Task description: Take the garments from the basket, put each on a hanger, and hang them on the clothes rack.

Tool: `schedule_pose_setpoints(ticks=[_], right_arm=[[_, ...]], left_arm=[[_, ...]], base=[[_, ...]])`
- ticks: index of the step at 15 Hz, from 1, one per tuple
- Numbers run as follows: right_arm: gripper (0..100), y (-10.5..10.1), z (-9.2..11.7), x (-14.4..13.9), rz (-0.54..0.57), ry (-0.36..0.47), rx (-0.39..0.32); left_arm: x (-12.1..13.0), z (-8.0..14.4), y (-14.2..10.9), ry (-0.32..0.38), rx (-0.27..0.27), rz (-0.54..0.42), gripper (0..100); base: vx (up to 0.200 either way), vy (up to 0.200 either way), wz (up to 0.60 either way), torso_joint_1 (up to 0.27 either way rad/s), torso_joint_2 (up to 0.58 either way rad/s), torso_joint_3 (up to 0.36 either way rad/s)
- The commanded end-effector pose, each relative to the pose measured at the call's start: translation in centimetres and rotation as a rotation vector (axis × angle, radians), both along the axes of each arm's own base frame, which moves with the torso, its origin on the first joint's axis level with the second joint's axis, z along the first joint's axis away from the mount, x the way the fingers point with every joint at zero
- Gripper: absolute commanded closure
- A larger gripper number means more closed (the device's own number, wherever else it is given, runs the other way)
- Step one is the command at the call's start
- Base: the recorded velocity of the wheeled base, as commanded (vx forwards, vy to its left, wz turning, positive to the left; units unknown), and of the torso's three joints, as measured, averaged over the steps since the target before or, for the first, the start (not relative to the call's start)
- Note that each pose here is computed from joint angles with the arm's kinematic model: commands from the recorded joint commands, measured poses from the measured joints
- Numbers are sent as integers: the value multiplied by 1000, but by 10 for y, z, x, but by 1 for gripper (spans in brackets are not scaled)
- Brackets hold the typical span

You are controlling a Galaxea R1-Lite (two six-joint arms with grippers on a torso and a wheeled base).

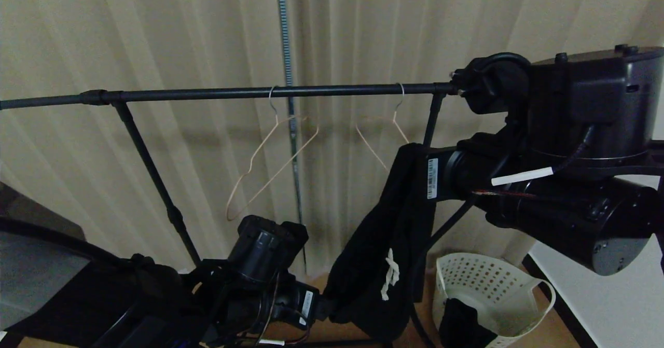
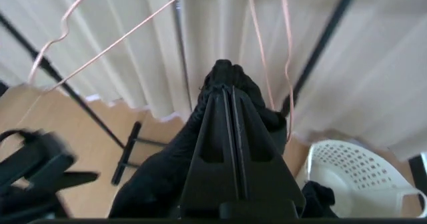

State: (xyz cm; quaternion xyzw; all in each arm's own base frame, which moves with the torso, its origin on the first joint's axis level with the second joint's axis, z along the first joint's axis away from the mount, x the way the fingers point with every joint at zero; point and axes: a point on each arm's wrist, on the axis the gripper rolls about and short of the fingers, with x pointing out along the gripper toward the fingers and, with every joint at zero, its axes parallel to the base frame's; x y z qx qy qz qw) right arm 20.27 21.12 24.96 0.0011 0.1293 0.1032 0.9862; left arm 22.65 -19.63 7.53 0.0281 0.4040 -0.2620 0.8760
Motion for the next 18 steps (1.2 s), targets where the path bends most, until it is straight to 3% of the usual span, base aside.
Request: schedule_pose_setpoints(ticks=[1, 2, 3, 5, 12, 18], right_arm=[[100, -16, 1, 6, -55, -1, 14], [100, -22, 0, 8, -73, 3, 16], [100, -26, 1, 7, -84, -7, 32], [100, -35, -4, 8, -106, -20, 43], [100, -60, -59, 5, -136, 26, -7], [100, -68, -73, 1, -135, 60, -93]], left_arm=[[-9, 8, 7, -10, -10, -2, 0], [-12, 9, 10, -12, -10, -1, 0], [-15, 10, 13, -12, -10, -3, 100], [-20, 15, 17, -22, -18, -3, 100], [-19, 48, 28, -127, -102, 32, 100], [-17, 85, 40, -250, -177, 54, 100]], base=[[0, 0, 0, 0, 0, 0], [0, 0, 0, 0, 0, 0], [0, 0, 0, 0, 0, 0], [0, 0, 0, 0, 0, 0], [0, 0, 0, 0, 0, 0], [0, 0, 0, 0, 0, 0]])
